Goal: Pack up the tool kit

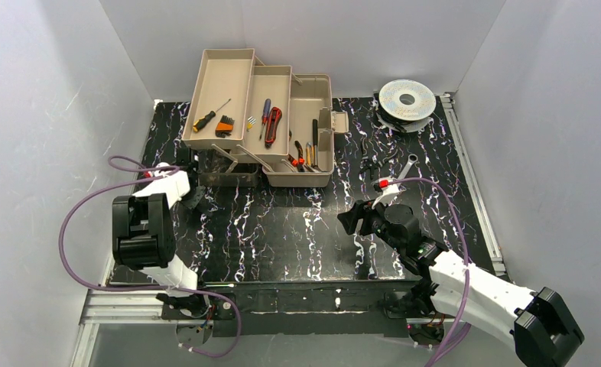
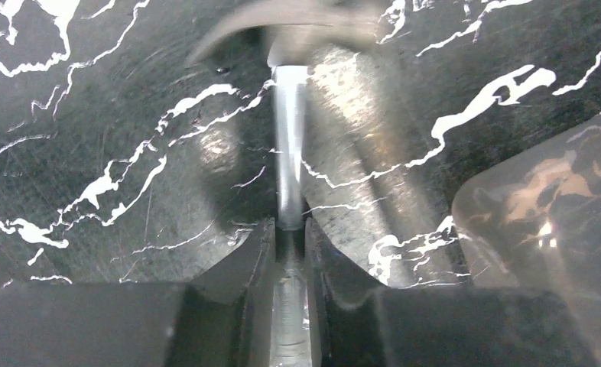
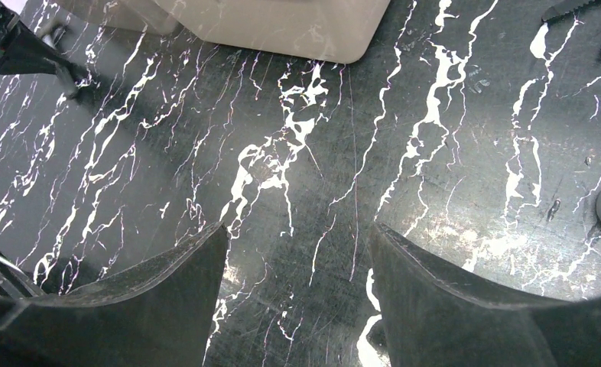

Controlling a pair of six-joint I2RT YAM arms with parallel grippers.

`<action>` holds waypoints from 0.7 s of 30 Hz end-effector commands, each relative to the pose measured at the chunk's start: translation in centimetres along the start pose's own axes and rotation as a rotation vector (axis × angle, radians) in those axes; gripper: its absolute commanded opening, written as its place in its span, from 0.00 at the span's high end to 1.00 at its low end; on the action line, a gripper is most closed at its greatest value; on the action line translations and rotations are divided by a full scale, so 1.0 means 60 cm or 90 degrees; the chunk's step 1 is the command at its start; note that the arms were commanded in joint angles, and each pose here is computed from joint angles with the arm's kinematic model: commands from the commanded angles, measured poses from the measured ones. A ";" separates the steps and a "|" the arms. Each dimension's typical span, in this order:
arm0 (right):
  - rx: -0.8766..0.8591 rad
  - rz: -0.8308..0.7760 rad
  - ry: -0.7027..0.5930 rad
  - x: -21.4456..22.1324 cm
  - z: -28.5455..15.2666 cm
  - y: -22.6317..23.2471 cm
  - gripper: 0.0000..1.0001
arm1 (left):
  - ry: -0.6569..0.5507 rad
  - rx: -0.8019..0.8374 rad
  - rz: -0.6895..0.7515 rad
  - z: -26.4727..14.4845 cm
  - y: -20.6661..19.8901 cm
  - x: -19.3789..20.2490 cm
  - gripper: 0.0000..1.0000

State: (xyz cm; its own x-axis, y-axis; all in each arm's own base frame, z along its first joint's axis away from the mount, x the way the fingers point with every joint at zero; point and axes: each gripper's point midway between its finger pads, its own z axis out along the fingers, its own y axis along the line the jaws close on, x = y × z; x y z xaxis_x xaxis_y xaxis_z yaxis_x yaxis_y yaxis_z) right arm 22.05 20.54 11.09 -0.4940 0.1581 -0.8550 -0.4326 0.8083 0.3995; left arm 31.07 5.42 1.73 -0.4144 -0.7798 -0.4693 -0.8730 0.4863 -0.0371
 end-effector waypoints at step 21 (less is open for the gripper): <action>-0.008 0.008 -0.013 -0.014 0.017 0.010 0.25 | -0.284 0.314 -0.180 -0.327 0.130 -0.099 1.00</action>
State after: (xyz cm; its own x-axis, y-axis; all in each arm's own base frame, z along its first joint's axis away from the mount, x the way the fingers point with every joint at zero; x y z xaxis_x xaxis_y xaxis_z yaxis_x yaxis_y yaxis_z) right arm 22.03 20.63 9.52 -0.5308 0.1294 -0.8376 -0.4174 0.8202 0.3912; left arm 22.32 5.73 15.72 0.0154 -0.7819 -0.6233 -0.7492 0.4038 -0.5250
